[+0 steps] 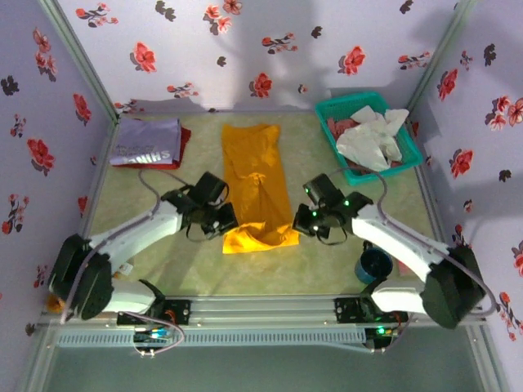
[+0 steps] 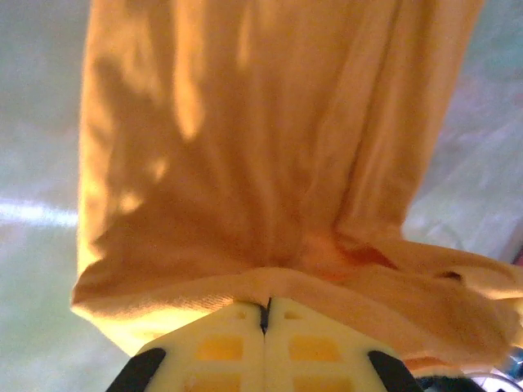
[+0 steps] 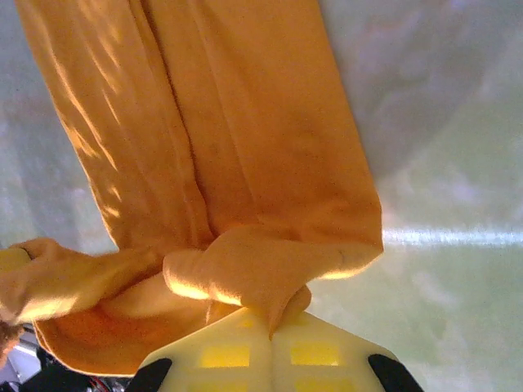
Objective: Fold and stack the t-shirts
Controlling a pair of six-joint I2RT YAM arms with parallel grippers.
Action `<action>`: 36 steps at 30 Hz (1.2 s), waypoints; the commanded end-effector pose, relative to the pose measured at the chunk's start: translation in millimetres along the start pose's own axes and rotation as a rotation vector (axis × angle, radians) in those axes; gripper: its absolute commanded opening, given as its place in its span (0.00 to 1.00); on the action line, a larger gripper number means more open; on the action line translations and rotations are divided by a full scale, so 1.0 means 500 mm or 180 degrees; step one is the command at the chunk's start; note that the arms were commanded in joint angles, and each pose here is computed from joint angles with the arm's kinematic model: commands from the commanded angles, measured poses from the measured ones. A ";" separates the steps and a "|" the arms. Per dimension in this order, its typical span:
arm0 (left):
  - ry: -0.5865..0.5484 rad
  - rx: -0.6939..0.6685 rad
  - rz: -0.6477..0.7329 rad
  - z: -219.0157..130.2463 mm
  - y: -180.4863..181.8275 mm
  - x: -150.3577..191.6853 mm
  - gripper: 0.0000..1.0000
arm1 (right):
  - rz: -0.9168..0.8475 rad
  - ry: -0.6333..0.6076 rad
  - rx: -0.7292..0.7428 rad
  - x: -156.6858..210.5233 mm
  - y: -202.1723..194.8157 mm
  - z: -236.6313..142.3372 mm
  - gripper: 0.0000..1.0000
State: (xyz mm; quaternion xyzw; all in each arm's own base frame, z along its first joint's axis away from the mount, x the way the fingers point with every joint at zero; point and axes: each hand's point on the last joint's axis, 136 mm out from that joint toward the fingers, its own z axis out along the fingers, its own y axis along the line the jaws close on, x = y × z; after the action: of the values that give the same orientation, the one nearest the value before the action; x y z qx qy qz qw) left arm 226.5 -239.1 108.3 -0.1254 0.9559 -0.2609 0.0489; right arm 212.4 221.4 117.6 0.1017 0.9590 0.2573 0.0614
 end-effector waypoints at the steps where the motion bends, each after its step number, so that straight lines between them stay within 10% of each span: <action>1: 0.0106 0.0073 0.0361 -0.005 -0.035 -0.046 0.00 | -0.0327 0.0129 0.0023 -0.032 0.027 -0.002 0.00; 26: 0.0030 0.0008 -0.0016 0.071 0.017 -0.301 0.00 | -0.0216 0.0123 0.0312 -0.291 0.047 0.128 0.00; 29: 0.0040 0.0022 -0.0147 0.089 0.033 -0.323 0.00 | -0.0156 0.0187 0.0306 -0.309 0.038 0.152 0.13; 32: 0.0059 0.0165 -0.0178 0.095 0.023 -0.345 0.25 | -0.0164 0.0174 0.0325 -0.325 0.038 0.146 0.42; 36: -0.0107 0.0296 -0.0095 0.048 -0.009 -0.363 0.42 | -0.0233 -0.0005 0.0383 -0.321 0.042 0.088 0.55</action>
State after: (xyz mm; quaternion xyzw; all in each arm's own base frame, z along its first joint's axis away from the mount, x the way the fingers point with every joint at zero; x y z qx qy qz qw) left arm 391.3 -199.3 58.4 -0.1570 0.9502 -0.2676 0.0303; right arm 381.7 232.6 69.0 0.0775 0.9758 0.2006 0.0388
